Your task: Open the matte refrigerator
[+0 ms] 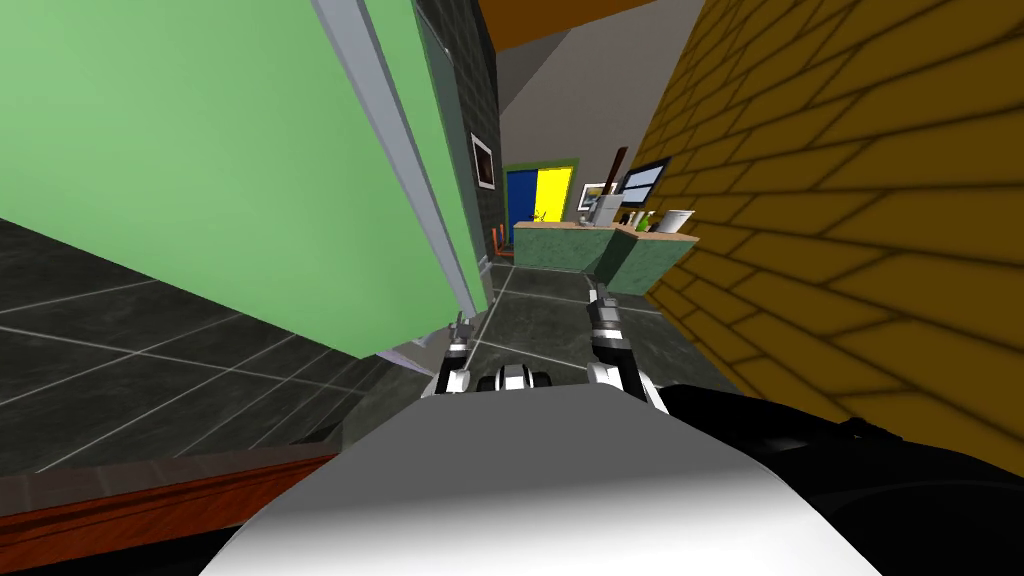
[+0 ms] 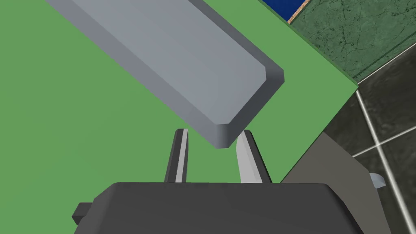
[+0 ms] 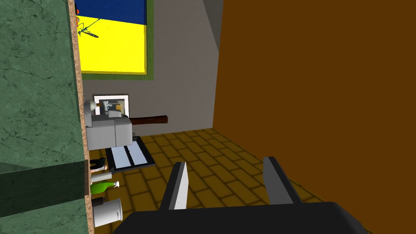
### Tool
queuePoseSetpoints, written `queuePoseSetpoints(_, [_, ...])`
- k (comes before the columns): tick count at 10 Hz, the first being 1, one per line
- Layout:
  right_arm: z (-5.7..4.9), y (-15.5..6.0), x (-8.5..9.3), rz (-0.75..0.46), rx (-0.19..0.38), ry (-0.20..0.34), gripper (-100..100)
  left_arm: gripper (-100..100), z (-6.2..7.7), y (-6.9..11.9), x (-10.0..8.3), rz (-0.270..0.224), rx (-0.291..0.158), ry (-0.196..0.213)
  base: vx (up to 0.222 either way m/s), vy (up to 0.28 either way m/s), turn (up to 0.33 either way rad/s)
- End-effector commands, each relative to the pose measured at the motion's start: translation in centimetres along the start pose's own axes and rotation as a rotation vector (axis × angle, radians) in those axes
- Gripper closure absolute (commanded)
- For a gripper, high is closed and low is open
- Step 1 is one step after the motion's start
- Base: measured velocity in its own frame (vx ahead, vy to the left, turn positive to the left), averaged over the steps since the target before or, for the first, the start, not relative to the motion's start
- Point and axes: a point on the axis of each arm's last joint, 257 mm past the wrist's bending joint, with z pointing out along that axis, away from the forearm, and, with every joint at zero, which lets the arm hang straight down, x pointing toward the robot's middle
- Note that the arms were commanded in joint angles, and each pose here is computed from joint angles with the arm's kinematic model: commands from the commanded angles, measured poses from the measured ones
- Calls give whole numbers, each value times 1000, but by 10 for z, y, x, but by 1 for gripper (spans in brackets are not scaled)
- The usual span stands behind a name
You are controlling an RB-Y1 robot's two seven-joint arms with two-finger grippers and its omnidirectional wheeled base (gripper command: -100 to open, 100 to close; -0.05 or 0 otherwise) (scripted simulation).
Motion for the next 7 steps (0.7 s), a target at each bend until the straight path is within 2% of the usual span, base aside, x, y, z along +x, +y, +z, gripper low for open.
queuePoseSetpoints(1, [0, 0, 0, 0, 0, 0, 0, 100, 22, 14, 18, -23, -10, 47, -272, 121, -155])
queuePoseSetpoints(2, [0, 0, 0, 0, 0, 0, 0, 100, 23, 14, 19, -24, -8, 49, -209, 92, -84])
queuePoseSetpoints(5, [0, 0, 0, 0, 0, 0, 0, 100, 44, 38, 41, -49, -43, 104, -237, 145, -149])
queuePoseSetpoints(6, [0, 0, 0, 0, 0, 0, 0, 100, 49, 36, 44, -49, -38, 112, -218, 104, -73])
queuePoseSetpoints(7, [0, 0, 0, 0, 0, 0, 0, 100, 57, 43, 53, -56, -48, 134, -187, 108, -67])
